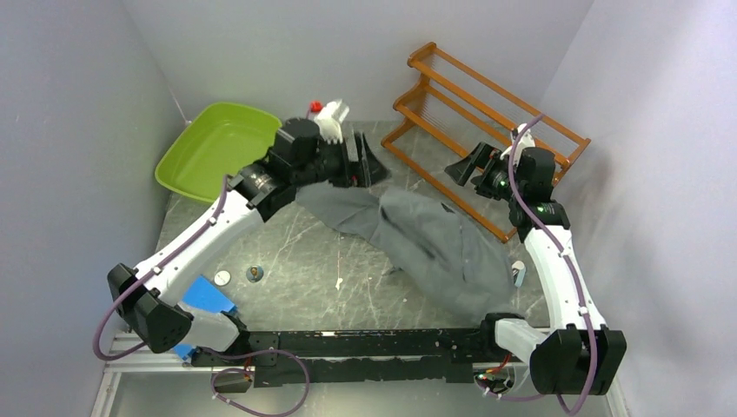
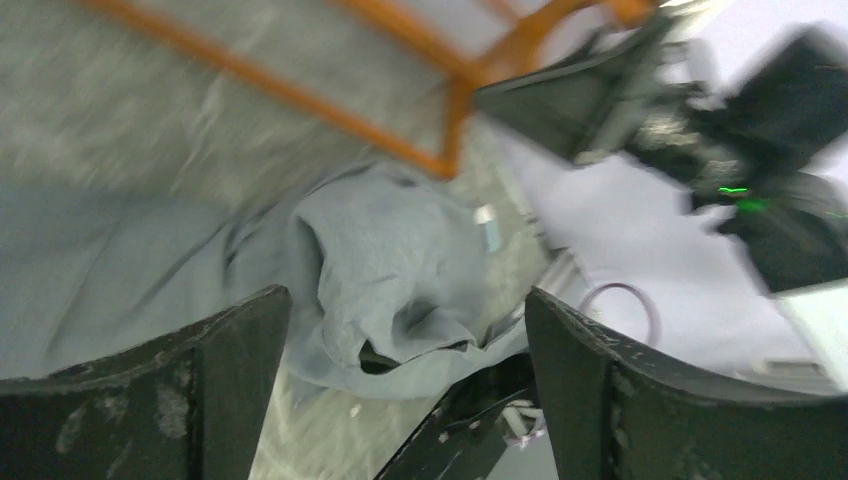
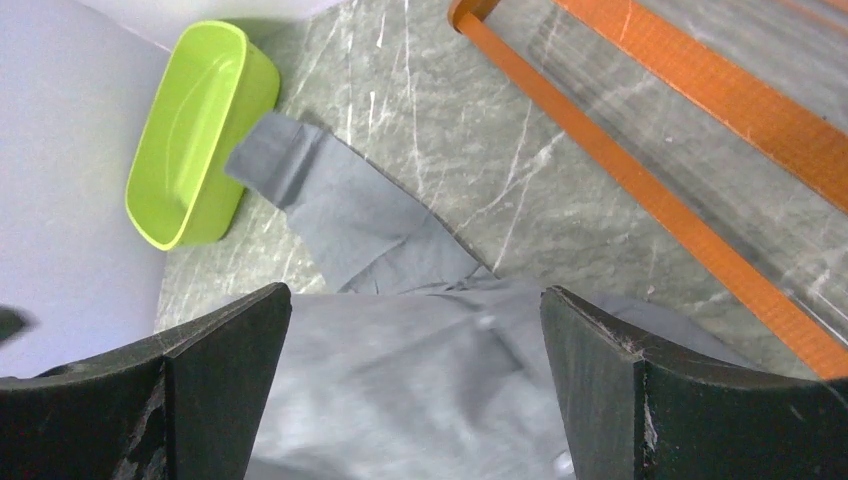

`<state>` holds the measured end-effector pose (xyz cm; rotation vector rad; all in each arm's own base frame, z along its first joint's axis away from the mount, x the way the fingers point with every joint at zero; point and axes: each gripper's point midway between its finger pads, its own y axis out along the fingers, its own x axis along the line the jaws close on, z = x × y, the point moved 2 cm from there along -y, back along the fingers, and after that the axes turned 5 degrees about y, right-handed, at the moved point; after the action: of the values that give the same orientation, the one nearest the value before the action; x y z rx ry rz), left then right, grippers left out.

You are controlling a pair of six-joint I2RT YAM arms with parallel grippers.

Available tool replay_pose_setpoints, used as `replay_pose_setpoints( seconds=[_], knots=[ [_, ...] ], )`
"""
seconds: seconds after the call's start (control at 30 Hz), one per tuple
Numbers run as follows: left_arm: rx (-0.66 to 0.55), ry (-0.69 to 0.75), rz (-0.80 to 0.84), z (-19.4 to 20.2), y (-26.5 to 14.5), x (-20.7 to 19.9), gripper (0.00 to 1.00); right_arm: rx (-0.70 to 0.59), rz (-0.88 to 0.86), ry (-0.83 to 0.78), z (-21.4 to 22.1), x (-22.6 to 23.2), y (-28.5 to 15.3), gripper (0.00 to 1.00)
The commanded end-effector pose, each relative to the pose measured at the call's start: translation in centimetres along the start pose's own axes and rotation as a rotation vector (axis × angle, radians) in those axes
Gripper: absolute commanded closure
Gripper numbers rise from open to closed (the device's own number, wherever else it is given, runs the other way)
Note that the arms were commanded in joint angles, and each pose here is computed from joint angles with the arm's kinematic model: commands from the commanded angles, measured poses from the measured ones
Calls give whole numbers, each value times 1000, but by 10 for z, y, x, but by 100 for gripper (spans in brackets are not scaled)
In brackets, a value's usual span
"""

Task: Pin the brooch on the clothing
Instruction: Place the clothes at the center of the board.

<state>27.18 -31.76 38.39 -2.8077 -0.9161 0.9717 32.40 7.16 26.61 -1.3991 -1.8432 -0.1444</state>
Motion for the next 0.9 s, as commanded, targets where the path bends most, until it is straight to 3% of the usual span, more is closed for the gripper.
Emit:
replay_pose_setpoints(
  seconds=[0.0,0.27,0.5,0.6,0.87],
  knots=[
    [48,-72,-378,51,-16,79,5,14,-22,-5,12,-5,4,0],
    [191,-252,-779,133,-64,163,5,158,-95,98,62,-22,25,0],
    [189,-477,-1079,190,-130,204,5,214,-60,88,88,-37,27,0],
    [170,-608,-1192,218,-160,218,11,217,-47,73,90,-40,25,0],
    [106,-871,-1286,264,-205,243,18,253,-79,45,94,-27,26,0]
  ],
)
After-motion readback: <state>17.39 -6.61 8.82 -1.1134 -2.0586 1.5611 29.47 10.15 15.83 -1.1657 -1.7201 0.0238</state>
